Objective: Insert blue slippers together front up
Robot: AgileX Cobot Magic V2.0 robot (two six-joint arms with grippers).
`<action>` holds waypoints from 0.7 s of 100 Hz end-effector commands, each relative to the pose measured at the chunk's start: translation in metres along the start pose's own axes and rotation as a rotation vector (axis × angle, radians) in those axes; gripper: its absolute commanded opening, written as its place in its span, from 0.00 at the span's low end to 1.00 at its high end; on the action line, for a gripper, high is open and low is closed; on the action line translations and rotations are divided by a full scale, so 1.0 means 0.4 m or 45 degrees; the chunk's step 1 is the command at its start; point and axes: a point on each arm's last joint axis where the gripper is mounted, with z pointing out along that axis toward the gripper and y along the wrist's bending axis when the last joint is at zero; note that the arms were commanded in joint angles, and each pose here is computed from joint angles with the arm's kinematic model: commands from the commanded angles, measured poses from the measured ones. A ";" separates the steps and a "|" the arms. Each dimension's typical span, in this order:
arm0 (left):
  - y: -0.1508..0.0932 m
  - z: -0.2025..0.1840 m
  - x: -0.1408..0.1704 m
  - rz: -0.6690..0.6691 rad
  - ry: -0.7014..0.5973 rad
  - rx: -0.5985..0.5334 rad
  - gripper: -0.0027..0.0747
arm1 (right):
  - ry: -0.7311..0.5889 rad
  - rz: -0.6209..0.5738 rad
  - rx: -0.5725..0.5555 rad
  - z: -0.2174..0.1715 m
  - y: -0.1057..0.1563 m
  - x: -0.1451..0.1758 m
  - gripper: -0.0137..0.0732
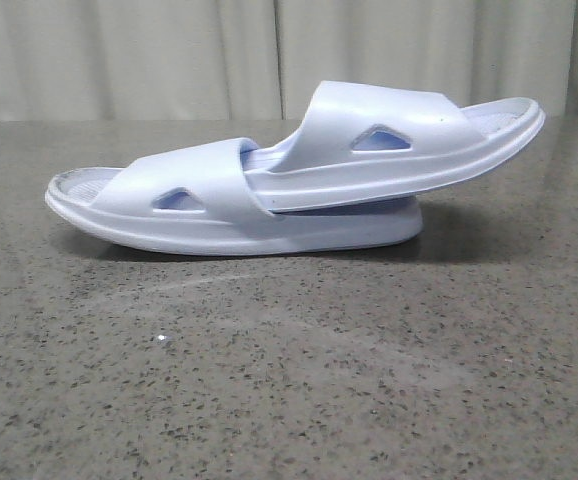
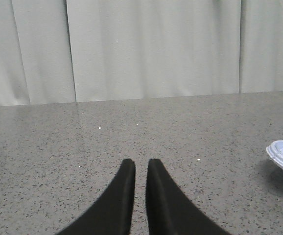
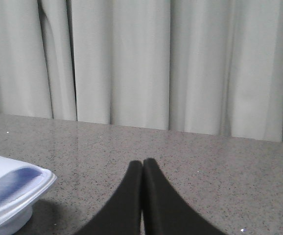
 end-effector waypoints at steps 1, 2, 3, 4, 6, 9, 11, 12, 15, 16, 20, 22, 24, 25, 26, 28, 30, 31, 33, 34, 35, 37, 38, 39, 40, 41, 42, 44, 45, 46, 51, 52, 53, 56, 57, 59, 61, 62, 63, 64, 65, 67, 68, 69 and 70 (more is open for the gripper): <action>0.001 -0.007 -0.018 -0.028 -0.140 0.000 0.06 | -0.104 -0.013 0.056 -0.002 -0.011 -0.035 0.03; 0.001 -0.007 -0.018 -0.028 -0.140 0.000 0.06 | -0.104 -0.013 0.056 -0.002 -0.011 -0.035 0.03; 0.001 -0.007 -0.018 -0.028 -0.140 0.000 0.06 | -0.104 -0.013 0.056 -0.002 -0.011 -0.035 0.03; 0.001 -0.007 -0.018 -0.028 -0.140 0.000 0.06 | -0.104 -0.013 0.056 -0.002 -0.011 -0.035 0.03; 0.001 -0.007 -0.018 -0.028 -0.140 0.000 0.06 | -0.104 -0.013 0.056 -0.002 -0.011 -0.035 0.03; 0.001 -0.007 -0.018 -0.028 -0.140 0.000 0.06 | -0.104 -0.013 0.056 -0.002 -0.011 -0.035 0.03; 0.001 -0.007 -0.018 -0.028 -0.140 0.000 0.06 | -0.104 -0.013 0.056 -0.002 -0.011 -0.035 0.03; 0.001 -0.007 -0.018 -0.028 -0.140 0.000 0.06 | -0.104 -0.013 0.056 -0.002 -0.011 -0.035 0.03; 0.001 -0.007 -0.018 -0.028 -0.140 0.000 0.06 | -0.104 -0.013 0.056 -0.002 -0.011 -0.035 0.03; 0.001 -0.007 -0.018 -0.028 -0.140 0.000 0.06 | -0.104 -0.013 0.056 -0.002 -0.011 -0.035 0.03; 0.001 -0.007 -0.018 -0.028 -0.140 0.000 0.06 | -0.109 -0.013 0.059 -0.002 -0.012 -0.036 0.03; 0.001 -0.007 -0.018 -0.028 -0.140 0.000 0.06 | -0.110 -0.013 0.060 -0.002 -0.012 -0.037 0.03; 0.001 -0.007 -0.018 -0.028 -0.140 0.000 0.06 | -0.110 -0.013 0.060 -0.002 -0.012 -0.037 0.03; 0.001 -0.007 -0.018 -0.028 -0.140 0.000 0.06 | -0.110 -0.013 0.060 -0.002 -0.012 -0.037 0.03; 0.001 -0.007 -0.018 -0.028 -0.140 0.000 0.06 | -0.109 -0.013 0.059 -0.002 -0.012 -0.036 0.03; 0.001 -0.007 -0.018 -0.028 -0.140 0.000 0.06 | -0.108 -0.013 0.059 -0.002 -0.012 -0.036 0.03; 0.001 -0.007 -0.018 -0.028 -0.140 0.000 0.06 | -0.108 -0.013 0.059 -0.002 -0.012 -0.036 0.03; 0.001 -0.007 -0.018 -0.028 -0.140 0.000 0.06 | -0.108 -0.013 0.059 -0.002 -0.012 -0.036 0.03; 0.001 -0.007 -0.018 -0.028 -0.140 0.000 0.06 | -0.108 -0.022 0.059 -0.002 -0.012 -0.036 0.03; 0.001 -0.007 -0.018 -0.028 -0.140 0.000 0.06 | -0.108 -0.028 0.060 -0.002 -0.012 -0.036 0.03; 0.001 -0.007 -0.018 -0.028 -0.140 0.000 0.06 | -0.108 -0.040 0.060 -0.002 -0.012 -0.036 0.03; 0.001 -0.007 -0.018 -0.028 -0.140 0.000 0.06 | -0.107 -0.060 0.061 -0.002 -0.012 -0.036 0.03; 0.001 -0.007 -0.018 -0.028 -0.140 0.000 0.06 | -0.107 -0.062 0.062 -0.002 -0.012 -0.036 0.03; 0.001 -0.007 -0.018 -0.028 -0.140 0.000 0.06 | -0.106 -0.075 0.062 -0.002 -0.012 -0.036 0.03; 0.001 -0.007 -0.018 -0.028 -0.140 0.000 0.06 | -0.106 -0.073 0.062 -0.002 -0.012 -0.036 0.03; 0.001 -0.007 -0.018 -0.028 -0.140 0.000 0.06 | -0.106 -0.075 0.063 -0.002 -0.012 -0.036 0.03; 0.001 -0.007 -0.018 -0.028 -0.140 0.000 0.06 | -0.106 -0.080 0.063 -0.002 -0.012 -0.036 0.03; 0.001 -0.007 -0.018 -0.028 -0.140 0.000 0.06 | -0.107 -0.101 0.066 -0.002 -0.013 -0.036 0.03; 0.001 -0.007 -0.018 -0.028 -0.140 0.000 0.06 | -0.108 -0.086 0.065 -0.002 -0.013 -0.036 0.03; 0.001 -0.007 -0.018 -0.028 -0.140 0.000 0.06 | -0.107 -0.109 0.067 -0.002 -0.013 -0.036 0.03; 0.001 -0.007 -0.018 -0.028 -0.140 0.000 0.06 | -0.104 -0.117 0.068 -0.002 -0.013 -0.036 0.03; 0.001 -0.007 -0.018 -0.028 -0.140 0.000 0.06 | -0.104 -0.091 0.067 -0.002 -0.013 -0.036 0.03; 0.001 -0.007 -0.018 -0.028 -0.140 0.000 0.06 | -0.100 -0.115 0.068 -0.002 -0.013 -0.035 0.03; 0.001 -0.007 -0.018 -0.028 -0.140 0.000 0.06 | -0.092 -0.086 0.067 -0.001 -0.013 -0.034 0.03; 0.001 -0.007 -0.018 -0.028 -0.140 0.000 0.06 | -0.087 -0.084 0.066 -0.001 -0.013 -0.033 0.03; 0.001 -0.007 -0.018 -0.028 -0.140 0.000 0.06 | -0.078 -0.079 0.066 -0.002 -0.013 -0.030 0.03; 0.001 -0.007 -0.018 -0.028 -0.140 0.000 0.06 | -0.069 -0.075 0.067 -0.001 -0.013 -0.027 0.03; 0.001 -0.007 -0.018 -0.028 -0.140 0.000 0.06 | -0.065 -0.074 0.068 -0.002 -0.013 -0.026 0.03; 0.001 -0.007 -0.018 -0.028 -0.140 0.000 0.06 | -0.060 -0.081 0.069 -0.002 -0.013 -0.023 0.03; 0.001 -0.007 -0.018 -0.028 -0.140 0.000 0.06 | -0.057 -0.067 0.068 -0.001 -0.013 -0.021 0.03; 0.001 -0.007 -0.018 -0.028 -0.140 0.000 0.06 | -0.058 -0.075 0.070 -0.002 -0.013 -0.020 0.03; 0.001 -0.007 -0.018 -0.028 -0.140 0.000 0.06 | -0.051 -0.067 0.072 -0.002 -0.013 -0.014 0.03; 0.001 -0.007 -0.018 -0.028 -0.140 0.000 0.06 | -0.044 -0.058 0.071 -0.002 -0.013 -0.009 0.03; 0.001 -0.007 -0.018 -0.028 -0.140 0.000 0.06 | -0.042 -0.056 0.071 -0.002 -0.012 -0.007 0.03; 0.001 -0.007 -0.018 -0.028 -0.140 0.000 0.06 | -0.042 -0.052 0.071 -0.003 -0.012 -0.004 0.03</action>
